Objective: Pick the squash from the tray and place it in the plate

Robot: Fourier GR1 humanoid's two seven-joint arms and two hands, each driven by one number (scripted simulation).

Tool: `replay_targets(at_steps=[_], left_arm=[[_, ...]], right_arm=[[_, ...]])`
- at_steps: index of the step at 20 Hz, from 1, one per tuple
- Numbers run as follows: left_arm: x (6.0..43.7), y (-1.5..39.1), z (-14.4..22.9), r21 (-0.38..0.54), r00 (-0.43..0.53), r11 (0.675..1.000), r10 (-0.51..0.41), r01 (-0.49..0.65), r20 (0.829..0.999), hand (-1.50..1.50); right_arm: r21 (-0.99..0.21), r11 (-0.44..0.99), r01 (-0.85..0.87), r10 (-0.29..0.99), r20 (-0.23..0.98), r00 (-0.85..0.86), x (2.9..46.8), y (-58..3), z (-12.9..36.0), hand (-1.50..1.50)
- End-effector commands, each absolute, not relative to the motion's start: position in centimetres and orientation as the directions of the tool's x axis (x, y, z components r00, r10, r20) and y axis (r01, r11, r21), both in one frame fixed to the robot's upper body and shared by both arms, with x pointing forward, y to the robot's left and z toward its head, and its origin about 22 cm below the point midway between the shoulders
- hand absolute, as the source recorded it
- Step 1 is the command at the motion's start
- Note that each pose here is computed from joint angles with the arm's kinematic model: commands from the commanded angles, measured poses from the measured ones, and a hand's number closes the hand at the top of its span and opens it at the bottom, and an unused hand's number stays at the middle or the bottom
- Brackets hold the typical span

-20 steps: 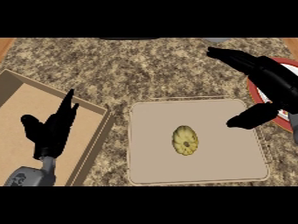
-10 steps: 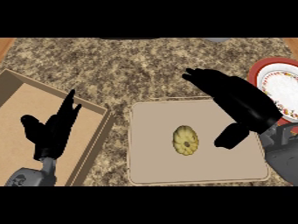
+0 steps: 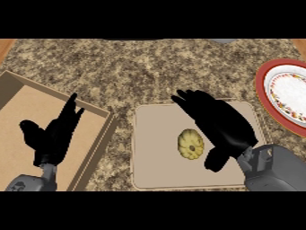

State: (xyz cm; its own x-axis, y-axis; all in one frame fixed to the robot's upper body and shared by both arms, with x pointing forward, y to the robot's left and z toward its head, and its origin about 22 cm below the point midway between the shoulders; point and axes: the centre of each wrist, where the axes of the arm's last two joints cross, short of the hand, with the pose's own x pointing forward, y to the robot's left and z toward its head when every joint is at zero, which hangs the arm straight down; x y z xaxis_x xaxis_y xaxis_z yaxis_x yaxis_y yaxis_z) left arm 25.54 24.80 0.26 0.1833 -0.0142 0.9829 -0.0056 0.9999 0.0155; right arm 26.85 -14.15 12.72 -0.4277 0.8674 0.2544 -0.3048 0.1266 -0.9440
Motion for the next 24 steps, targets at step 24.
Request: replay_targets(at_steps=[24], left_arm=[[24.5,24.8,-2.5,0.022,0.366,1.0,-0.019,-0.004,0.93,0.0]], right_arm=[[-0.954,-0.013,-0.3,0.923,0.104,-0.371,28.0,-11.8,6.0,-1.5]])
